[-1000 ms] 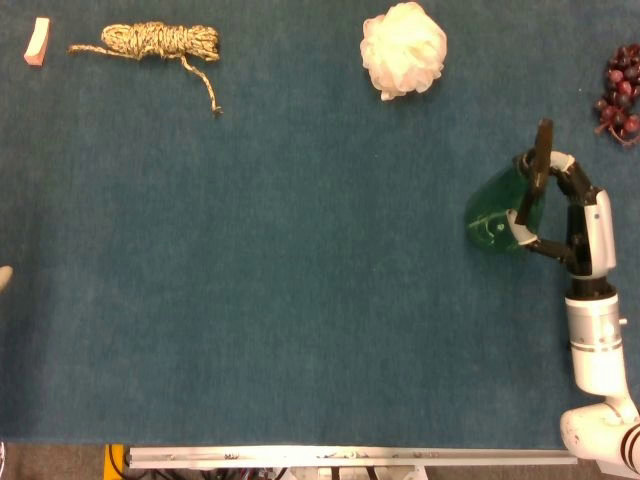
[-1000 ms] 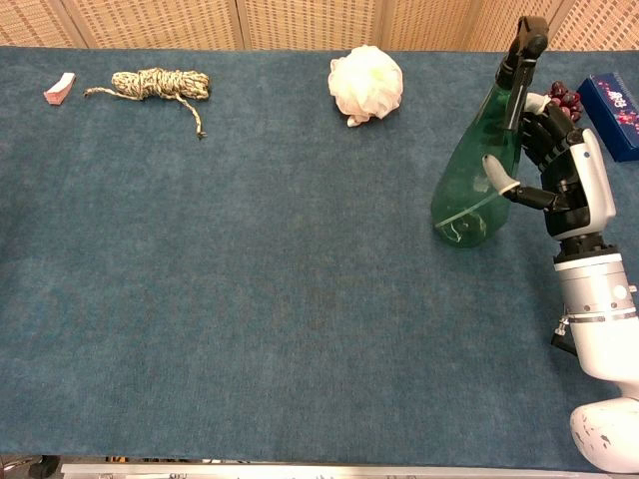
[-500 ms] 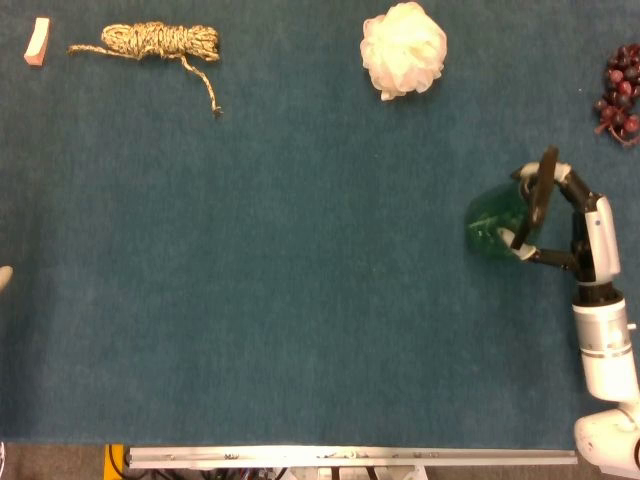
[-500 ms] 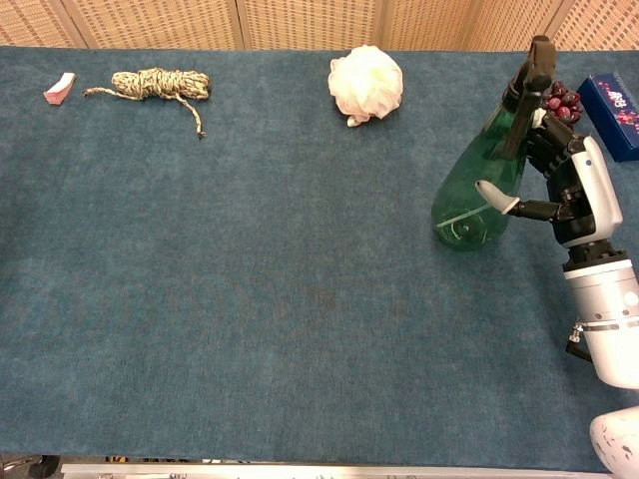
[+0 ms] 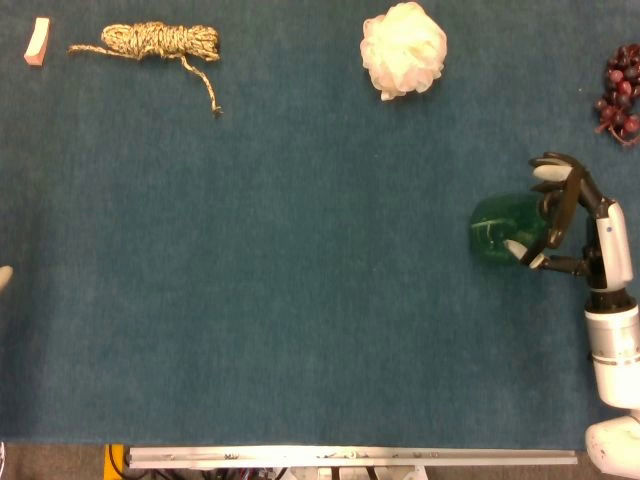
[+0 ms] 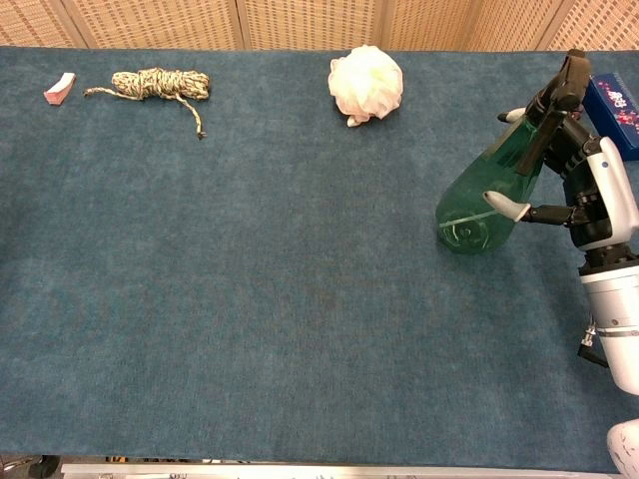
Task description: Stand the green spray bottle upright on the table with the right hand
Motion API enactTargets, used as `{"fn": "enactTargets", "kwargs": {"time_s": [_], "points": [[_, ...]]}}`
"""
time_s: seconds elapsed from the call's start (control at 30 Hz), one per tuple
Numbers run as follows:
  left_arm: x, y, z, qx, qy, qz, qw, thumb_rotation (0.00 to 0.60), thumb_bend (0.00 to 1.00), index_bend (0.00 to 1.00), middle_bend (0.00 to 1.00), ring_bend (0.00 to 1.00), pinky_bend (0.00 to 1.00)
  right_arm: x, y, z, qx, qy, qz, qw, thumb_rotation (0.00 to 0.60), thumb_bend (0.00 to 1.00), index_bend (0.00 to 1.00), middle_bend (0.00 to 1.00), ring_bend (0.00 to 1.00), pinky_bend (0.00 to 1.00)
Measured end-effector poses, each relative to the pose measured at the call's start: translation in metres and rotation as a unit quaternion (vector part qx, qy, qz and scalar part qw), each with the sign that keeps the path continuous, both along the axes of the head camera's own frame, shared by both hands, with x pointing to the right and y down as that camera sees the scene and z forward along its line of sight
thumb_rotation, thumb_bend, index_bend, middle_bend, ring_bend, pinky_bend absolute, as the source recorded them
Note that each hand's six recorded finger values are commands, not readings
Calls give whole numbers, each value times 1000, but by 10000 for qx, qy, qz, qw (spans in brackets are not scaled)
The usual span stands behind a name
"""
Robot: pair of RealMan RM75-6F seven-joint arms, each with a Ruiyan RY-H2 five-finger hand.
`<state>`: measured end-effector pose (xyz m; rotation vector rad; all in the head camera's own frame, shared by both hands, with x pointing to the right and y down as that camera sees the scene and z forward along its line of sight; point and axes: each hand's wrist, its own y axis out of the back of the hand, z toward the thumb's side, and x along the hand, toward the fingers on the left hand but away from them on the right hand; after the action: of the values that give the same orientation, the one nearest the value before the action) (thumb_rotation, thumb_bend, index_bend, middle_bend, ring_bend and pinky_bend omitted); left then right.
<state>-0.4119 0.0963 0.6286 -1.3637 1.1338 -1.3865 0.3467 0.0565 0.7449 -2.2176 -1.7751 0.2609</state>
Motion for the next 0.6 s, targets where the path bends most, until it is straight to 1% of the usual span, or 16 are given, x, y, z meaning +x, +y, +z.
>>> {"fn": "enactTargets", "kwargs": {"time_s": [0.23,0.4,0.6], "points": [[0,0,0,-1,-1,0,10000,600,0,0,0,0,0,5,2,-5,92,196,16,9998,600,0,222,208,116,349],[0,0,0,0,-1,1,10000,600,0,0,0,0,0,9,1,-8,139,269,76,9995,600,0,204,180,93,327],[0,0,0,0,-1,1,10000,600,0,0,0,0,0,10,1,-10,147,306,97,9994,600,0,202,178,91,323]]}}
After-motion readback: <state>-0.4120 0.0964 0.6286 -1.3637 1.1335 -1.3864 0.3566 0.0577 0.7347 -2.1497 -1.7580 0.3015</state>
